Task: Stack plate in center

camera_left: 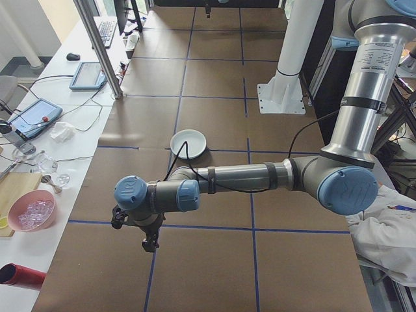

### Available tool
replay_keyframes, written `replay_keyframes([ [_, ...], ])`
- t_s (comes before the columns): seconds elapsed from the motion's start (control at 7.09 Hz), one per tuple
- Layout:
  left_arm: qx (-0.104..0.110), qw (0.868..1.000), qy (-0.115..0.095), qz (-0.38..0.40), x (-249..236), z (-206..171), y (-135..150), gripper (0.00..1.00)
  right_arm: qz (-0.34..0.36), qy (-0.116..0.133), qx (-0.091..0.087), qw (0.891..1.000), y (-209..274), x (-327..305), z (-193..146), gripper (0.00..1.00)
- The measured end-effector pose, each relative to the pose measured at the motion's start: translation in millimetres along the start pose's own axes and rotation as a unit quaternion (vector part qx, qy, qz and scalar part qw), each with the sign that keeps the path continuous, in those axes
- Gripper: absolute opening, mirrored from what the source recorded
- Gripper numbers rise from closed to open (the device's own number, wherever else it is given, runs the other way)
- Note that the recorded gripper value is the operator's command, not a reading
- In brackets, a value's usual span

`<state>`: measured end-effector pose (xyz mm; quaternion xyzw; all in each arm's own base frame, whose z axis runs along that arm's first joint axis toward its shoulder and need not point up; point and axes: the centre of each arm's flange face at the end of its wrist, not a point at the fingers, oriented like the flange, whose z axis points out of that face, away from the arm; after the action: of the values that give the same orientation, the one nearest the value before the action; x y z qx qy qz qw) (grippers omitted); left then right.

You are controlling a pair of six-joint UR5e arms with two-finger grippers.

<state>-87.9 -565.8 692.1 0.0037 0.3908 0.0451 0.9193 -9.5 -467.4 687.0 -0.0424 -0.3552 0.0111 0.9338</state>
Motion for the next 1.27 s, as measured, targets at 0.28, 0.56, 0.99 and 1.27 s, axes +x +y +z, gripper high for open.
replay_keyframes([
  [0.28,0.004,1.0,0.01,0.001,2.8,-2.1,-2.5,1.0,0.0,0.0,0.0,1.0,0.0,0.4,0.3,1.0],
  [0.56,0.021,0.999,0.026,0.016,8.4,-4.7,-6.0,1.0,0.0,0.0,-0.001,1.0,0.2,0.4,0.5,1.0],
  [0.99,0.031,0.999,0.026,0.027,9.3,-8.1,-6.6,1.0,0.0,0.0,0.0,1.0,0.1,0.1,0.2,1.0],
  [1.27,0.036,0.998,0.026,0.035,10.8,-9.5,-5.9,1.0,0.0,0.0,0.0,1.0,0.2,0.3,0.4,1.0],
])
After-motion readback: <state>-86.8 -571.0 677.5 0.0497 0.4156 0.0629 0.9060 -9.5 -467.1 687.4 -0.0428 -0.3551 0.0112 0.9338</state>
